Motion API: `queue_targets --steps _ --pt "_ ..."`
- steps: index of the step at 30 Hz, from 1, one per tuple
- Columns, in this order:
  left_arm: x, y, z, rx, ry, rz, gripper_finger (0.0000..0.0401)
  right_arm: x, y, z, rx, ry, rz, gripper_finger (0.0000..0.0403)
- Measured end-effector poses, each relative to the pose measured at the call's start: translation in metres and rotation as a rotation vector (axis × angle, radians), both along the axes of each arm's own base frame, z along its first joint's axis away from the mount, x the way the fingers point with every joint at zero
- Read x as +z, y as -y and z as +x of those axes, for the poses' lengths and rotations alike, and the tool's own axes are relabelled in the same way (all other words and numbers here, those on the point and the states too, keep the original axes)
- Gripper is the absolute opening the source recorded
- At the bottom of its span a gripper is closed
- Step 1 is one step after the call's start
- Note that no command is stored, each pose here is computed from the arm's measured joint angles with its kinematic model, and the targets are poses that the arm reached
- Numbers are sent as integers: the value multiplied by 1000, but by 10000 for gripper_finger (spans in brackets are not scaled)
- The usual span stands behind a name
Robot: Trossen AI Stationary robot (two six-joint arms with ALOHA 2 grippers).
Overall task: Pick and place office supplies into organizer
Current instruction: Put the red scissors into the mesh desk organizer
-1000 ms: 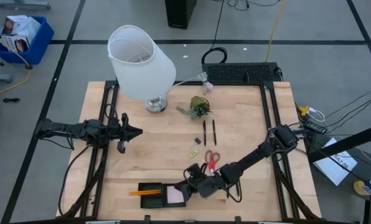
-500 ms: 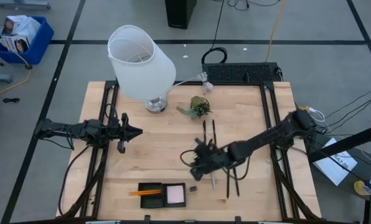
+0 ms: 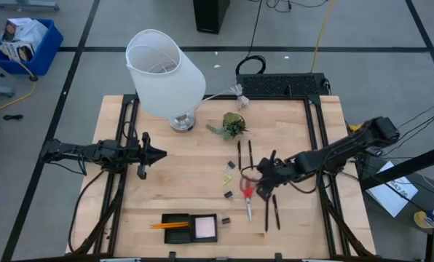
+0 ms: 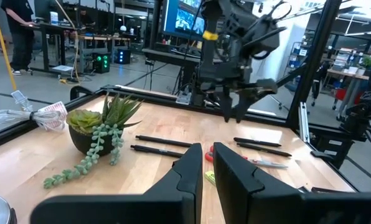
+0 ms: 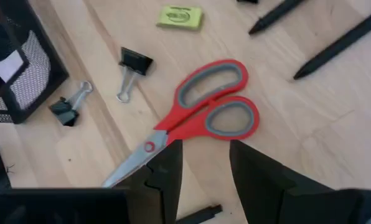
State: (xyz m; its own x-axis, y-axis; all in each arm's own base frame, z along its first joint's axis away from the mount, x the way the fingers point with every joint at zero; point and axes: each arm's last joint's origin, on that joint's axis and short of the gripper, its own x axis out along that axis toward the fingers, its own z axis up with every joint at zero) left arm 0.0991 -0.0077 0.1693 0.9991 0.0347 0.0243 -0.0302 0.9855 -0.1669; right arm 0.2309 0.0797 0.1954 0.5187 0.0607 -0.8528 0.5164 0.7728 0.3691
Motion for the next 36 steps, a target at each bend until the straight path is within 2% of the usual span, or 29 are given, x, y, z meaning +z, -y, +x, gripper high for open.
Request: queue_targets --steps 4,9,15,19,26,36 --pt "0 0 0 0 0 0 42 -18 2 -5 17 29 54 125" --pt "0 0 0 0 -1 0 42 -31 8 -3 -12 -14 34 125" --pt "0 0 0 0 0 0 42 -45 16 13 2 17 -1 125" --pt "0 0 0 0 0 0 42 -55 21 15 -12 -35 -14 125" --pt "0 0 0 0 -2 0 42 -60 24 13 -18 -77 -53 125" --pt "0 0 0 0 0 0 42 -61 24 14 74 -74 -140 125"
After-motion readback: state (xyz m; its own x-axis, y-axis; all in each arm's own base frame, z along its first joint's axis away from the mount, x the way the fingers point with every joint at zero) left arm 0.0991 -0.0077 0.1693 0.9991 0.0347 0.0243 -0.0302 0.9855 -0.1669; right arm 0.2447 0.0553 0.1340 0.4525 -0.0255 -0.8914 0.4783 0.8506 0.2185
